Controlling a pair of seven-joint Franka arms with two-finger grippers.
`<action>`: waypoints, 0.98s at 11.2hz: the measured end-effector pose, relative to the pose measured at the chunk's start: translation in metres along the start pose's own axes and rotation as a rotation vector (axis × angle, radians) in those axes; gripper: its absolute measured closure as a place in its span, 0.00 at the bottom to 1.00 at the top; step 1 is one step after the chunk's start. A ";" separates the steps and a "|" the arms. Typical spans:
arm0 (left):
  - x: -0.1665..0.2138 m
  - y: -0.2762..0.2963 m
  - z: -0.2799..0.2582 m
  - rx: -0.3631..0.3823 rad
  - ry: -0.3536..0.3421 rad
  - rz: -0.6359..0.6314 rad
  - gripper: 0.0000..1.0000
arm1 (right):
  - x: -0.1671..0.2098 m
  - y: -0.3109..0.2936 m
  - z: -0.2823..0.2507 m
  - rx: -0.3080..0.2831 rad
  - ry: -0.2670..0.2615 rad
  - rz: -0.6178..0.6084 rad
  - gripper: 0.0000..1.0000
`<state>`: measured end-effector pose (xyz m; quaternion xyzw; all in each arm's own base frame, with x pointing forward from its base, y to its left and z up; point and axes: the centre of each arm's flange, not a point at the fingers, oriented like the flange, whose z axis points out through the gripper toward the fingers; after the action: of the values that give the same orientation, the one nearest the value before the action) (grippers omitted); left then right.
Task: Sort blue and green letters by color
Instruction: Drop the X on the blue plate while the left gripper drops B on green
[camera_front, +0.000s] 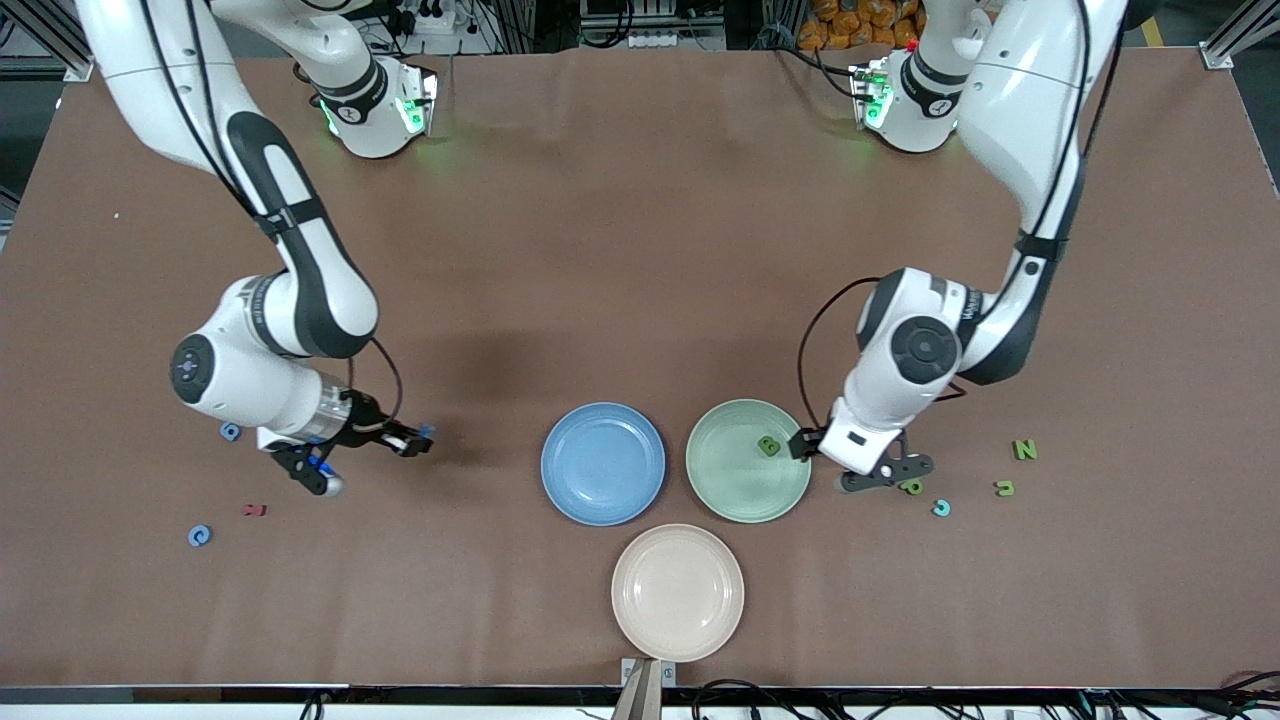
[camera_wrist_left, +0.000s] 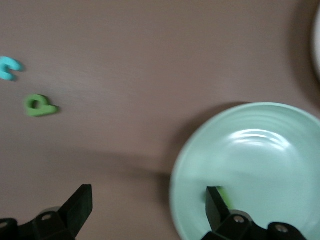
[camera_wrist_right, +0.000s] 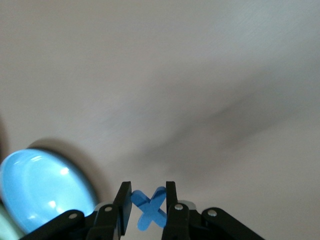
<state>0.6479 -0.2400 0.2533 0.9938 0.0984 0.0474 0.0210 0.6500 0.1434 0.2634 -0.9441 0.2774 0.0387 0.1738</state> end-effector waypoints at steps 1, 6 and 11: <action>0.009 -0.022 -0.003 0.014 -0.013 0.023 0.00 | -0.019 -0.023 0.010 0.025 0.007 0.035 0.68; 0.042 -0.134 -0.005 0.053 -0.059 0.141 0.00 | -0.088 -0.114 0.062 0.099 0.051 0.235 0.68; 0.062 -0.246 0.002 0.123 -0.082 0.274 0.00 | -0.090 -0.140 0.076 0.149 0.068 0.326 0.56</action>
<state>0.6609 0.0130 0.2442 0.9984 -0.0362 0.0028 -0.0426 0.6516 0.3262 0.2501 -0.8719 0.4345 0.0138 0.2253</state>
